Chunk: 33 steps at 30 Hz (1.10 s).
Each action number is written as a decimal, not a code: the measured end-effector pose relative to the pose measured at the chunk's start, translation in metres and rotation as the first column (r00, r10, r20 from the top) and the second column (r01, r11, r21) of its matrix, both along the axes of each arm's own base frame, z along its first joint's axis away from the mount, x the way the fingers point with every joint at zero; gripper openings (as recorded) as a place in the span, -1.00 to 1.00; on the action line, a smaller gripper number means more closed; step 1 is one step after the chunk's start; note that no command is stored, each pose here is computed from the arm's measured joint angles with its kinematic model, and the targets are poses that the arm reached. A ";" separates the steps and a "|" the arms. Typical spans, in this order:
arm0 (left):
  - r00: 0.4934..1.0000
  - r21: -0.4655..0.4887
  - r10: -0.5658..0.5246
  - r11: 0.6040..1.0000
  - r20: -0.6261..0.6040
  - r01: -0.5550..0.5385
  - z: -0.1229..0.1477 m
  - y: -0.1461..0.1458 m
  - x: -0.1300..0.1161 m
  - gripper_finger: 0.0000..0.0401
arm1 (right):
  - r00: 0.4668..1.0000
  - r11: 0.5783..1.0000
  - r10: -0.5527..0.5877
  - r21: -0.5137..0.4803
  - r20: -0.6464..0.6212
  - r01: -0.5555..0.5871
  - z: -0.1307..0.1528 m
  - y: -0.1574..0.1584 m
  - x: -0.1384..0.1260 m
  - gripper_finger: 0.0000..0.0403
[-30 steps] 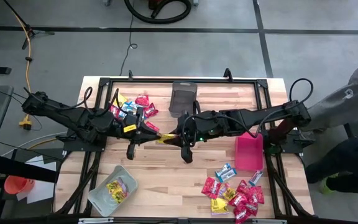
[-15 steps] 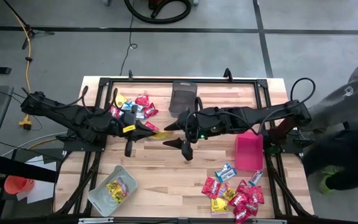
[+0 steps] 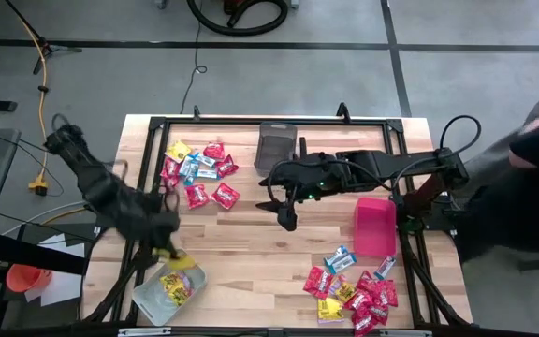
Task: Sort candy
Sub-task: Put the yellow candy pack into the gray bin
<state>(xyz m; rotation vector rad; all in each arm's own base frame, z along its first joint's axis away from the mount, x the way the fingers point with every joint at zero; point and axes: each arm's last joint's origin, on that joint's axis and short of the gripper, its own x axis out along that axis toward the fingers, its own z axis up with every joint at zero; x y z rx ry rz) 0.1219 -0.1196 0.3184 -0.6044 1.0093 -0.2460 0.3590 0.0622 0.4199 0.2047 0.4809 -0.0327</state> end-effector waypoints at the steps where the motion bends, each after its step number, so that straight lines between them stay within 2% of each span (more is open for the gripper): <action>1: 0.999 0.006 -0.005 1.000 -0.045 0.005 -0.007 -0.009 -0.003 -1.00 | 1.000 1.000 0.000 -0.002 -0.009 0.000 -0.001 0.000 0.000 0.37; 4: 0.989 0.012 -0.020 1.000 -0.148 0.022 -0.031 -0.034 -0.011 -1.00 | 1.000 1.000 0.000 -0.004 -0.023 0.000 -0.002 0.000 -0.001 0.37; 6: 0.977 0.050 -0.013 0.998 -0.211 0.025 -0.049 -0.046 -0.016 -1.00 | 1.000 1.000 0.002 -0.005 -0.024 -0.002 -0.002 0.000 -0.001 0.37; 11: 0.957 0.164 0.106 0.984 -0.268 -0.063 -0.080 -0.057 -0.014 -0.99 | 1.000 1.000 0.000 -0.005 -0.025 0.000 -0.002 -0.002 -0.001 0.37; 16: 0.966 0.170 0.081 0.985 -0.246 -0.040 -0.083 -0.063 -0.010 -0.84 | 1.000 1.000 -0.002 -0.005 -0.025 0.002 -0.002 -0.002 -0.001 0.37; 23: 0.964 0.100 0.041 0.995 -0.261 -0.016 -0.071 -0.057 -0.016 -0.41 | 1.000 1.000 -0.002 -0.005 -0.025 0.002 -0.002 -0.002 -0.001 0.37; 25: 0.978 0.072 0.047 0.997 -0.202 -0.033 -0.057 -0.053 -0.015 -0.30 | 1.000 1.000 0.000 -0.004 -0.025 0.000 -0.002 -0.002 -0.001 0.37; 28: 0.995 0.049 0.099 0.994 -0.027 -0.097 -0.030 -0.042 -0.011 -0.17 | 1.000 1.000 0.010 0.002 -0.026 -0.010 -0.003 -0.002 -0.001 0.37; 30: 0.983 0.057 0.152 0.986 0.105 -0.158 -0.011 -0.030 -0.007 -0.11 | 0.999 1.000 0.015 0.011 -0.031 -0.015 -0.003 -0.002 -0.001 0.37; 33: 0.932 0.099 0.240 0.956 0.270 -0.275 0.009 -0.009 0.001 -0.07 | 0.996 0.999 0.019 0.051 -0.088 -0.015 -0.007 -0.001 -0.004 0.37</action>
